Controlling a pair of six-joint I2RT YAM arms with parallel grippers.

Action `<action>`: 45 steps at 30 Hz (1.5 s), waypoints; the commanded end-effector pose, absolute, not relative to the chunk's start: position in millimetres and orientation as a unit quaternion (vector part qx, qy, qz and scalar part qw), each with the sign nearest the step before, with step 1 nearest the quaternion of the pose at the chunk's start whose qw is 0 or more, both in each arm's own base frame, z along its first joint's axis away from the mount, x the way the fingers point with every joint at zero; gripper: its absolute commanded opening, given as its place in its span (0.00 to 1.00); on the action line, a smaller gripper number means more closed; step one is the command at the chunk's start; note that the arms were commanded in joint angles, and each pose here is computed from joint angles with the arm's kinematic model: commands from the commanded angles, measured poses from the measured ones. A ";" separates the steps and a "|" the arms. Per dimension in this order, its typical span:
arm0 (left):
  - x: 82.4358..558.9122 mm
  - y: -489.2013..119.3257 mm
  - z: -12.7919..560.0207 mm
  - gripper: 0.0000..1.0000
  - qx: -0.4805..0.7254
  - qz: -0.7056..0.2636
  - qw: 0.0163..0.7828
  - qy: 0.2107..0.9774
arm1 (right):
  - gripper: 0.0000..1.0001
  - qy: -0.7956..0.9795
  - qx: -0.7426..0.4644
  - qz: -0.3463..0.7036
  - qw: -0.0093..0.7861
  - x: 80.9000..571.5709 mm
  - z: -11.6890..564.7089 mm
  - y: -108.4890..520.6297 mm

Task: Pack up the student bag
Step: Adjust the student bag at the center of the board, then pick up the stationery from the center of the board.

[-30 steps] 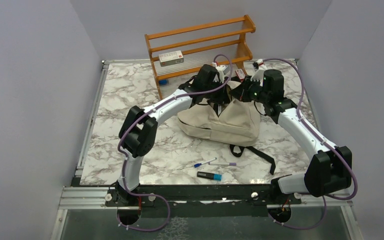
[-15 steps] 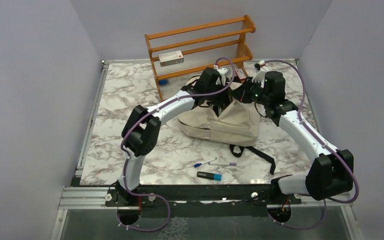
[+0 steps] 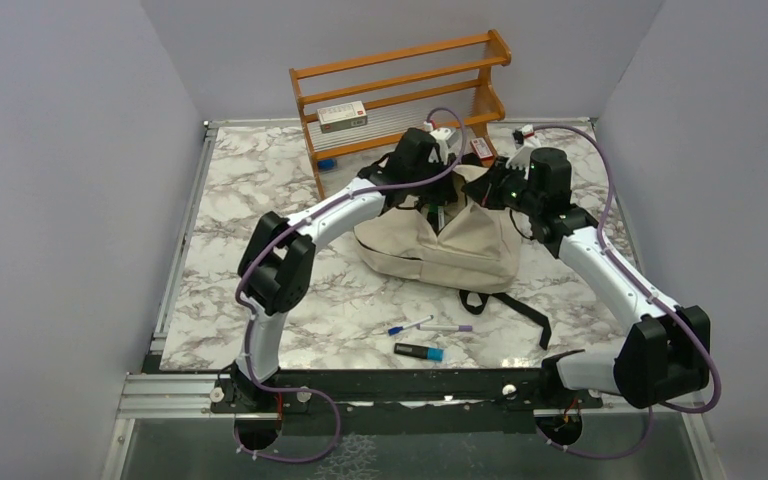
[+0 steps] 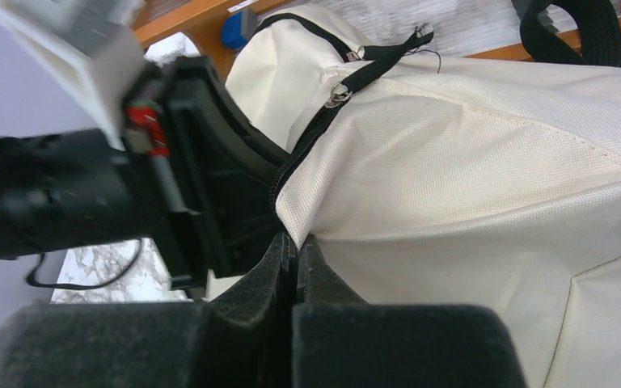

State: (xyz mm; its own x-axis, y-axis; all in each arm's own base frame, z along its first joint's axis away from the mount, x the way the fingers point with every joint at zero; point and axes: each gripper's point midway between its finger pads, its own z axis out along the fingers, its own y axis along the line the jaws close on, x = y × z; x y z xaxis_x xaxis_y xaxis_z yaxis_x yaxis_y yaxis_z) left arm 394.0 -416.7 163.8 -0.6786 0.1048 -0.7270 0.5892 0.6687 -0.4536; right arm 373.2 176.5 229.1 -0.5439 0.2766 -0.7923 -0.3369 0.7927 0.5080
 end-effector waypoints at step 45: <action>84.8 -341.5 127.4 0.58 0.732 -0.407 0.361 0.411 | 0.01 0.809 -0.036 0.280 0.515 371.6 241.6 163.7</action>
State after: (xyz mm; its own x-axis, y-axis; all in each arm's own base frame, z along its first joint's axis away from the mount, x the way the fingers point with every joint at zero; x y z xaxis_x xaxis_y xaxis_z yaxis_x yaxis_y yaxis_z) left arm 125.3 -345.4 143.7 0.0989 0.3571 -0.9288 0.9913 -0.1164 0.0608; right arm 373.7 168.2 227.4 -0.5182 0.2351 -0.8223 -0.3357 0.8284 0.4484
